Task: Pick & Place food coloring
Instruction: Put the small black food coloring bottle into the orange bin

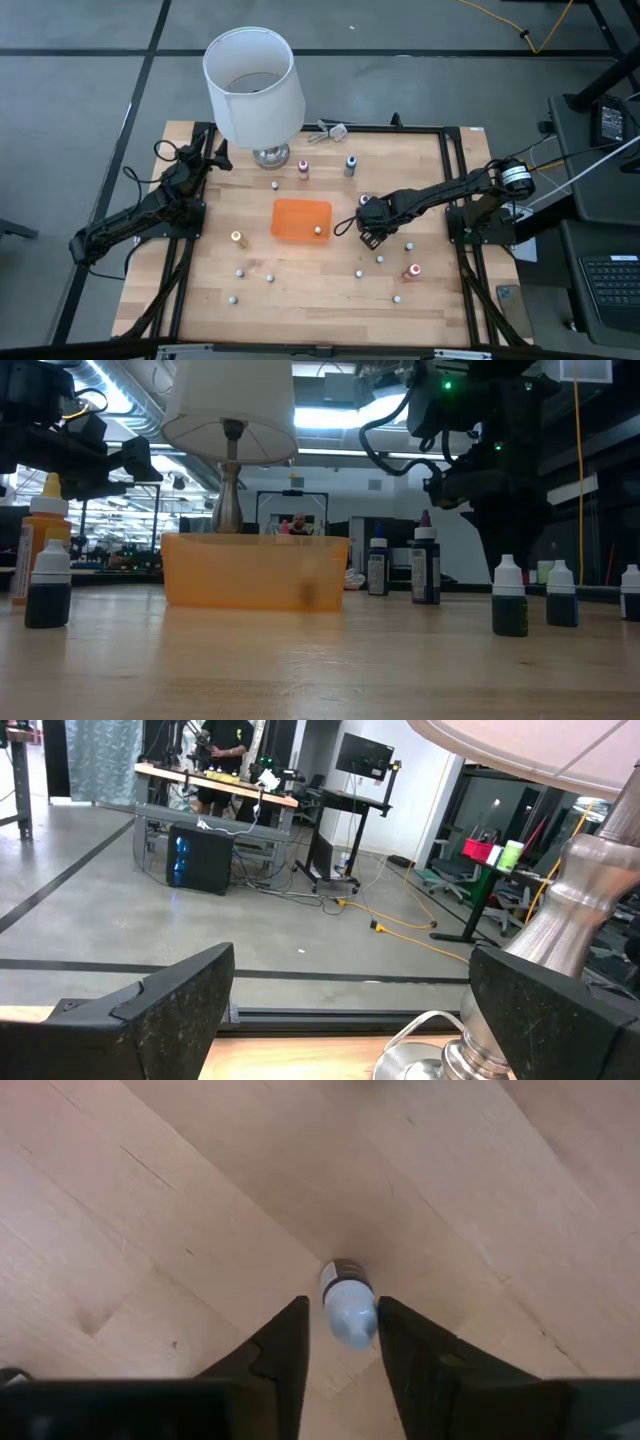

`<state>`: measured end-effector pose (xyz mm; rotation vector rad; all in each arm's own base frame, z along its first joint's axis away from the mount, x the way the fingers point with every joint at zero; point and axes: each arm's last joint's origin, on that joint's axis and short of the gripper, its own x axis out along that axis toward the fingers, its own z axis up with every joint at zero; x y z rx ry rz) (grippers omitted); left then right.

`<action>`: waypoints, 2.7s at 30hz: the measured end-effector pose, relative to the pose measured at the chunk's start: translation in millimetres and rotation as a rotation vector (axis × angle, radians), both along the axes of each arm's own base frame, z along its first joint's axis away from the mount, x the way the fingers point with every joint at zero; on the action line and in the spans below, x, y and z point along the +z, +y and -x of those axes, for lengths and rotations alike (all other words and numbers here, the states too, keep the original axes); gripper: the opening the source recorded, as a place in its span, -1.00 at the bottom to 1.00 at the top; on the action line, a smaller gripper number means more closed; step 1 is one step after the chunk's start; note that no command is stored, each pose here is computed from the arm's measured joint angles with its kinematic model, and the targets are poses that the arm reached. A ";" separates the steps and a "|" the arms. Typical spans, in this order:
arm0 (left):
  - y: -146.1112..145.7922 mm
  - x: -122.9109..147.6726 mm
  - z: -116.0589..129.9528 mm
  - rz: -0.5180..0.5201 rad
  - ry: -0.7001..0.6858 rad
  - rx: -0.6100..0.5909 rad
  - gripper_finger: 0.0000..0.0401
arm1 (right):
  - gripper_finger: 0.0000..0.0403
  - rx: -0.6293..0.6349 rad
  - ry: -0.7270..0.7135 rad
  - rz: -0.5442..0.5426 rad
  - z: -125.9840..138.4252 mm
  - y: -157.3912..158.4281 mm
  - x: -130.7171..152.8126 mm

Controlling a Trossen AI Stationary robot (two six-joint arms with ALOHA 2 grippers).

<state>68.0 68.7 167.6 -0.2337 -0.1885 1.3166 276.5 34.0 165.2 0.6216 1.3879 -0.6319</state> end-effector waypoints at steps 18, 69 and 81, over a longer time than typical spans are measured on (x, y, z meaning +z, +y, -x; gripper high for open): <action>0.0 -0.1 0.0 0.000 0.000 0.000 0.95 | -0.63 0.139 -0.029 -0.001 -14.2 -0.8 27.0; 0.0 0.0 0.0 0.000 0.000 0.000 0.95 | -0.68 0.718 -0.072 0.091 -139.6 -24.0 145.8; 0.0 -0.1 0.0 0.000 0.000 0.000 0.95 | -0.67 0.820 -0.081 0.106 -180.9 -19.8 109.5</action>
